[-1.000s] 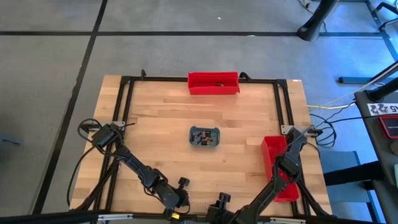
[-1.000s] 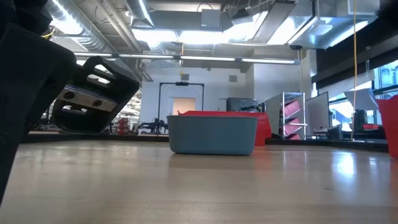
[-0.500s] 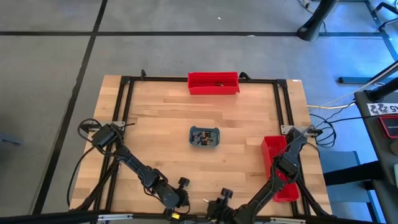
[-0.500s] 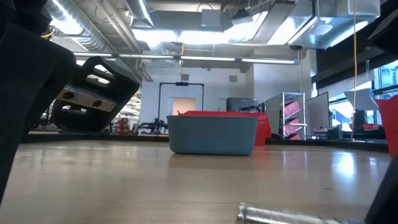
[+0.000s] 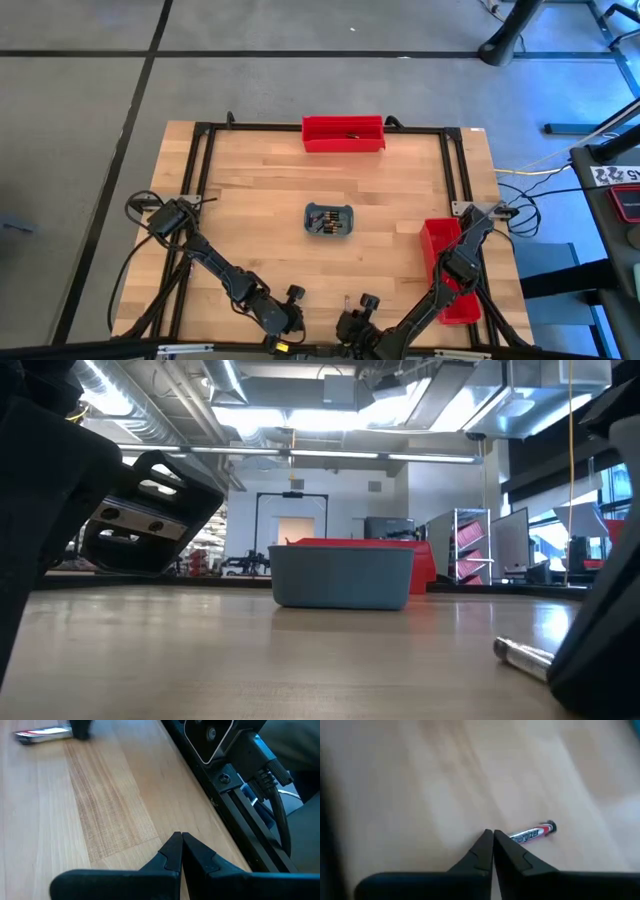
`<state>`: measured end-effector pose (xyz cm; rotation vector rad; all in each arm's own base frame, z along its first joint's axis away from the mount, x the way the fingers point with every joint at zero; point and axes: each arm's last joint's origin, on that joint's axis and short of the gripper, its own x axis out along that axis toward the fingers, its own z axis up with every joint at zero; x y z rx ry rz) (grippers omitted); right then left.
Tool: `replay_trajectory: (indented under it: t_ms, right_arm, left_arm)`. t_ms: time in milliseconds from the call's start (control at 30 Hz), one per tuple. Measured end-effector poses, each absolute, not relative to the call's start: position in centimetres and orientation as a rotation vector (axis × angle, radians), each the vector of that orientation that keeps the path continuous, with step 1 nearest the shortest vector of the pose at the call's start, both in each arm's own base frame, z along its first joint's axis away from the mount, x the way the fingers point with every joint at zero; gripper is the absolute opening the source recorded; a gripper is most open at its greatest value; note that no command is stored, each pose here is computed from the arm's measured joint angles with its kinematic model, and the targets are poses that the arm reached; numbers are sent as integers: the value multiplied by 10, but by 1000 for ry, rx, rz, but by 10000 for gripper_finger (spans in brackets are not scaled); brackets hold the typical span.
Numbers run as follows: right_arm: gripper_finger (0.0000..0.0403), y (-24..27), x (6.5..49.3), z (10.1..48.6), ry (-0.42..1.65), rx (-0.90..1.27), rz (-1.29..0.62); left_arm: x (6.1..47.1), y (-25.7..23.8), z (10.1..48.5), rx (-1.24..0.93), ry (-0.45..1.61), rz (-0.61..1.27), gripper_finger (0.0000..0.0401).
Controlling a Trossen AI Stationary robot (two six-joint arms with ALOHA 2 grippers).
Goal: Sort batteries
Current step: Put the silver battery into the bottom red bin
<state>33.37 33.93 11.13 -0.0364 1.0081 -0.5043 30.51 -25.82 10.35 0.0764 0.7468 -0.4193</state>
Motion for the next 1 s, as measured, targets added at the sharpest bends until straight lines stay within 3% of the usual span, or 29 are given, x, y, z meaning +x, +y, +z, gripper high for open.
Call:
replay_trajectory:
  t_ms: [267,400,667,833,1000]
  right_arm:
    - [77,333,319,152,958,-54,-631]
    - [136,328,304,168,889,18,-762]
    - [266,328,291,159,908,159,-877]
    - [280,315,285,139,922,184,-1006]
    - [277,313,288,132,850,233,-995]
  left_arm:
    - [305,-258,104,72,748,-417,1]
    - [305,-258,104,63,750,-413,1]
    - [305,-258,104,65,749,-414,1]
    - [305,-258,104,66,749,-414,1]
    - [305,-258,104,82,746,-421,1]
